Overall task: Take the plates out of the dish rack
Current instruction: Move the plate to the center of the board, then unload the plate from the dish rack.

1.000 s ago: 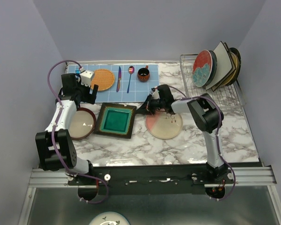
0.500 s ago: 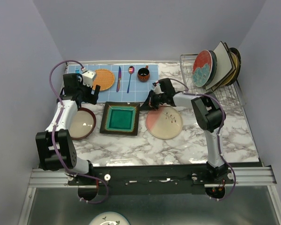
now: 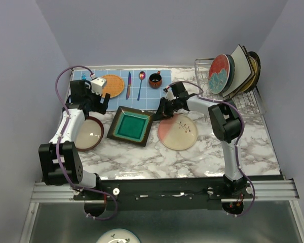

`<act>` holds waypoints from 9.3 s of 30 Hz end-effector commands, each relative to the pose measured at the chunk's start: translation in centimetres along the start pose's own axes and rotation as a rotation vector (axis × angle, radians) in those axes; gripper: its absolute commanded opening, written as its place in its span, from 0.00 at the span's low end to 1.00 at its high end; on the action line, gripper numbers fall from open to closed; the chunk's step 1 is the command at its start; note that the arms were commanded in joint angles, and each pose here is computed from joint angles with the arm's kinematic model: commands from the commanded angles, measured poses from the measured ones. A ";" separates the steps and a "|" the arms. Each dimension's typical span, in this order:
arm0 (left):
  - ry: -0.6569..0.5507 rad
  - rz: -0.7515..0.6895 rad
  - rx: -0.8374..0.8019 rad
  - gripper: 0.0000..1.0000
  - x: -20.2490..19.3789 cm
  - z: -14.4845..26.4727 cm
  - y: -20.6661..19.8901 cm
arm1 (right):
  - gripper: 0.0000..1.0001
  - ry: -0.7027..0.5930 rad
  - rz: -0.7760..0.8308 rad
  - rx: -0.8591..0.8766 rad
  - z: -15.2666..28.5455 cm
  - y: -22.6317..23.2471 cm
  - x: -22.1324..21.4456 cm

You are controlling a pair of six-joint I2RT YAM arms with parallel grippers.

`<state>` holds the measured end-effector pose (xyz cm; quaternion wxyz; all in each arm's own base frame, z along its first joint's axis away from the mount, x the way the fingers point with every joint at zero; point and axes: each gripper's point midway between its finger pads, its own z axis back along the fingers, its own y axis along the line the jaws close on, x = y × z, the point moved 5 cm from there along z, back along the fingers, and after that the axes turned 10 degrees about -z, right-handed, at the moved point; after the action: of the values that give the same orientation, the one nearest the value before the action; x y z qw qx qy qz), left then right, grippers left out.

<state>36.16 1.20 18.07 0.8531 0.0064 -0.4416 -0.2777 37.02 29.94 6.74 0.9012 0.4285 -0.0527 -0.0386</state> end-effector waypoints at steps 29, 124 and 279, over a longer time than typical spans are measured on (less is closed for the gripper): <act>0.070 -0.220 -0.240 0.97 0.1 -6.2 -6.8 | 0.33 -0.015 0.354 -0.248 4.6 0.7 2.7; 0.137 -0.425 -0.444 0.98 -1.6 3.3 -16.4 | 0.31 -0.406 0.714 -0.604 19.0 4.6 6.9; -0.204 -0.299 -0.315 0.99 10.9 -3.2 -16.4 | 0.01 -0.877 0.492 -0.956 39.2 -0.4 20.5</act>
<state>35.67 -18.69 19.92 0.7466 -0.0826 -0.4662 -0.4673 53.94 -2.86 23.99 0.9076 -0.1027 -0.4058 -0.0314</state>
